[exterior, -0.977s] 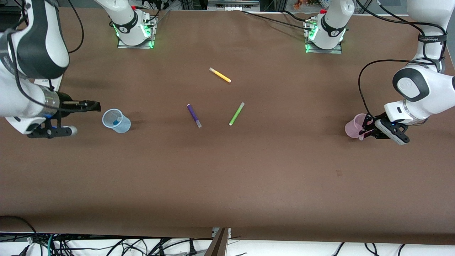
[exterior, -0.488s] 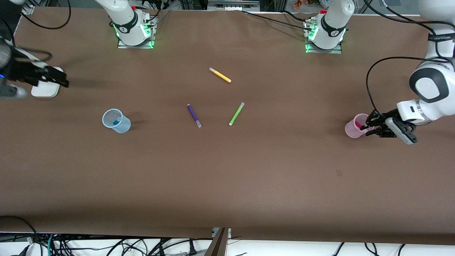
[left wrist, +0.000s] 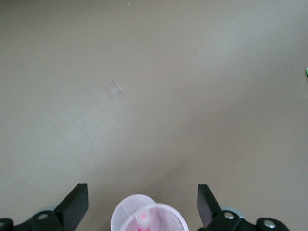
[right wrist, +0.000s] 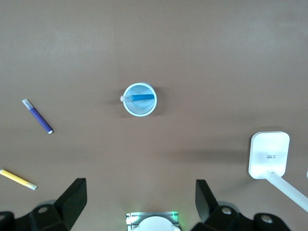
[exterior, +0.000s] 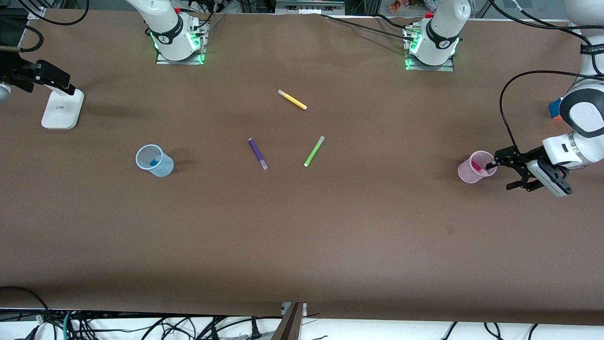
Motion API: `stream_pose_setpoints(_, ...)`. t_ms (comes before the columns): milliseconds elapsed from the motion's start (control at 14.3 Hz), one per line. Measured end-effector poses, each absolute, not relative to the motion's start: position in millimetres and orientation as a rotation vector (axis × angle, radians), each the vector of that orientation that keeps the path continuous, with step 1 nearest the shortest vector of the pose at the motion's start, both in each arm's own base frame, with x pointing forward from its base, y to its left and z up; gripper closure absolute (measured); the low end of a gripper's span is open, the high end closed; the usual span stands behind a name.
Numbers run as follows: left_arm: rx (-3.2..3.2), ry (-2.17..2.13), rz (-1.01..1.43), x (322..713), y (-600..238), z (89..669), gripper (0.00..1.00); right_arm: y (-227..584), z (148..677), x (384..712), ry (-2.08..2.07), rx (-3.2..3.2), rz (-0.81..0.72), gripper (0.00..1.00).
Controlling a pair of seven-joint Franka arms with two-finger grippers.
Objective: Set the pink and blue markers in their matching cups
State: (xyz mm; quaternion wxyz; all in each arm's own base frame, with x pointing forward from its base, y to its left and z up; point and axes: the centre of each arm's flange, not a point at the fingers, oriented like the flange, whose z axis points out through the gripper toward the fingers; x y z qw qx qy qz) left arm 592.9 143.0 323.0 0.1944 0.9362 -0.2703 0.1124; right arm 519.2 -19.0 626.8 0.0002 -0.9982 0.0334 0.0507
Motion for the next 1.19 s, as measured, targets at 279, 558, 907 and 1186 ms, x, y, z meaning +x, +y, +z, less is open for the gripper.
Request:
stream_pose_setpoints(279,2.673,-0.613,0.216,640.3,134.6,346.6,0.00,-18.7,626.1,522.8,0.104,-3.133,0.206,0.00)
stream_pose_setpoints(558,2.739,-0.462,-0.020,665.0,90.7,390.9,0.00,-18.6,624.8,526.0,0.104,-3.133,0.222,0.00)
stream_pose_setpoints(907,2.964,-0.259,-0.280,651.3,34.8,485.2,0.00,-18.6,624.8,526.1,0.074,-3.132,0.224,0.00)
stream_pose_setpoints(1186,3.120,-0.135,-0.241,604.9,-26.3,558.5,0.00,-19.0,624.8,526.1,0.060,-3.132,0.227,0.00)
